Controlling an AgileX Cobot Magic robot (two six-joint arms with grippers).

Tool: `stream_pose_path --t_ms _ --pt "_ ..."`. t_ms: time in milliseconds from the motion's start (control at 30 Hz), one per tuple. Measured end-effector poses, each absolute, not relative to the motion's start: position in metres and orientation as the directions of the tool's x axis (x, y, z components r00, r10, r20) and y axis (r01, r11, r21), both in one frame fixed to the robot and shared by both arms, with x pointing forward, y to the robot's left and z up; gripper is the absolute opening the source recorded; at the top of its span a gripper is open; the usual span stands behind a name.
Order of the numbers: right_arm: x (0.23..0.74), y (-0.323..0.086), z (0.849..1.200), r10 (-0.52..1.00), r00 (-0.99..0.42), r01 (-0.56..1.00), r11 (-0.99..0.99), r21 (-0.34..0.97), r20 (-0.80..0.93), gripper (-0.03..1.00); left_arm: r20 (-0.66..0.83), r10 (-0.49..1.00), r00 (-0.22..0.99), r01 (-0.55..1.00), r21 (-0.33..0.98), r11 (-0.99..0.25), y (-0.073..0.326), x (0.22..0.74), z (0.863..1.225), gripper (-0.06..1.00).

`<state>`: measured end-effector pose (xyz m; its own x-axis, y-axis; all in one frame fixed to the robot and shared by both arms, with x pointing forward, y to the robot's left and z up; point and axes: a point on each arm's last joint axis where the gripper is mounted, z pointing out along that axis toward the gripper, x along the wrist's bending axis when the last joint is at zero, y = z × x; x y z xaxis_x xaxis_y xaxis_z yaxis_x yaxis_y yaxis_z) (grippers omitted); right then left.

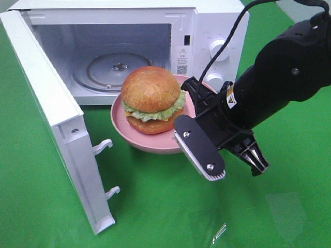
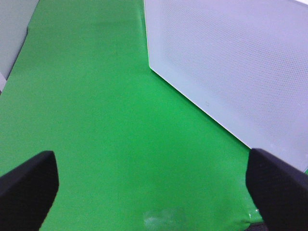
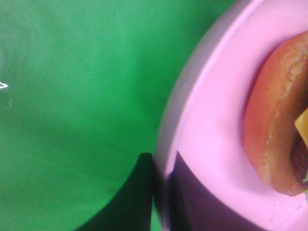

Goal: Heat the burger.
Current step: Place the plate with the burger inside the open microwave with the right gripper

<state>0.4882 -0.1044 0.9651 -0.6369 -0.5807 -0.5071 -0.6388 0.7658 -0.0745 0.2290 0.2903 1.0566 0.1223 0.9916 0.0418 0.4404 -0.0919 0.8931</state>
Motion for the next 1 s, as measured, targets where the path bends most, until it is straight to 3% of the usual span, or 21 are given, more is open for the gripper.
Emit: stream_pose_path --t_ms 1000 --pt "0.534 -0.064 0.959 -0.552 -0.632 -0.627 0.777 -0.060 -0.544 0.05 0.042 0.992 0.122 0.440 0.893 -0.092 0.290 0.229 1.057 0.98"
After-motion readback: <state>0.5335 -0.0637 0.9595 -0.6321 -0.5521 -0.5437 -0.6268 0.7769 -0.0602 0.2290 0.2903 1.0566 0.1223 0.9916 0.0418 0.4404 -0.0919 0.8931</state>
